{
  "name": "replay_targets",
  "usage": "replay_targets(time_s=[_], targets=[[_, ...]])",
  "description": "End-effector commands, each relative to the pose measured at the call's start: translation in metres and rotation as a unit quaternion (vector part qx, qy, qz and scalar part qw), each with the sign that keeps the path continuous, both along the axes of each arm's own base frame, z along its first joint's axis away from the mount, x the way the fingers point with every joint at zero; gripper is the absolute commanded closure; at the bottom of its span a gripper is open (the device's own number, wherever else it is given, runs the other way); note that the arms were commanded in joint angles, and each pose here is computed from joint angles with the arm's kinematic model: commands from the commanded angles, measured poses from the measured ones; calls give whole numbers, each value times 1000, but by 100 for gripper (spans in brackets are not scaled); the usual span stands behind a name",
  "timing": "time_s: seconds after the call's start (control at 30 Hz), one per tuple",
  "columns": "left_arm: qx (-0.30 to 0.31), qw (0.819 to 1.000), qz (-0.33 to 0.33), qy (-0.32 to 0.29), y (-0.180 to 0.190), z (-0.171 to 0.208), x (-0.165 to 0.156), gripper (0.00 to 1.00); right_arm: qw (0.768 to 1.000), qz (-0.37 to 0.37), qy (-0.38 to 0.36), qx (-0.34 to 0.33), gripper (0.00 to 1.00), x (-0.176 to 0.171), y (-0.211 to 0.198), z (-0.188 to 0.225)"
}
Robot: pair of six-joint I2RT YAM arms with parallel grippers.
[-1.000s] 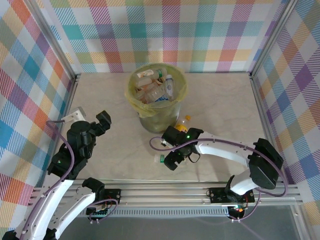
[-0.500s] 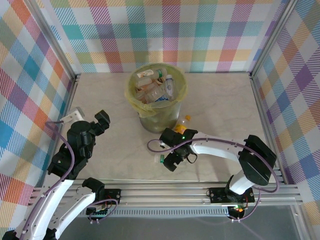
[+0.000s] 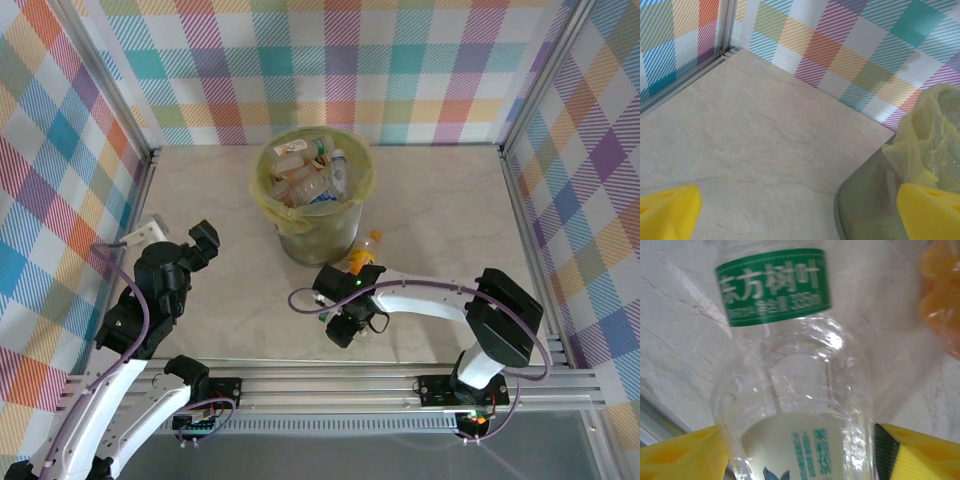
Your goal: Put the plastic bottles in the bin
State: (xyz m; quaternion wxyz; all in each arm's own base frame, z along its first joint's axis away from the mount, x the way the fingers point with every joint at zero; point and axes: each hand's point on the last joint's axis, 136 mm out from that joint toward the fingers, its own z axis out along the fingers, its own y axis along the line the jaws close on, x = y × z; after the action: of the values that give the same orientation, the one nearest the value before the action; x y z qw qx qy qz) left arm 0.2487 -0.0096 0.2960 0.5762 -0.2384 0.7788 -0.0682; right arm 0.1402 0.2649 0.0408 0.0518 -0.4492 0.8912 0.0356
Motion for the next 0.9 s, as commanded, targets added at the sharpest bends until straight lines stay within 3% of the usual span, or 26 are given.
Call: replay_targets(time_s=[0.0, 0.13, 0.43, 0.67, 0.87], targets=[[-2, 1000, 15, -9, 5, 1, 0, 0, 1000, 8, 17, -2, 28, -8, 8, -8], [-3, 1000, 20, -12, 8, 2, -2, 0, 1000, 16, 19, -4, 31, -9, 16, -15], [-2, 1000, 22, -13, 8, 2, -2, 0, 1000, 18, -3, 25, 52, -3, 31, 5], [-2, 1000, 26, -13, 10, 3, -2, 0, 991, -12, -60, 119, 58, 7, 46, 93], [5, 1000, 29, -8, 12, 2, -3, 0, 961, -56, -144, 231, 61, 25, 46, 198]])
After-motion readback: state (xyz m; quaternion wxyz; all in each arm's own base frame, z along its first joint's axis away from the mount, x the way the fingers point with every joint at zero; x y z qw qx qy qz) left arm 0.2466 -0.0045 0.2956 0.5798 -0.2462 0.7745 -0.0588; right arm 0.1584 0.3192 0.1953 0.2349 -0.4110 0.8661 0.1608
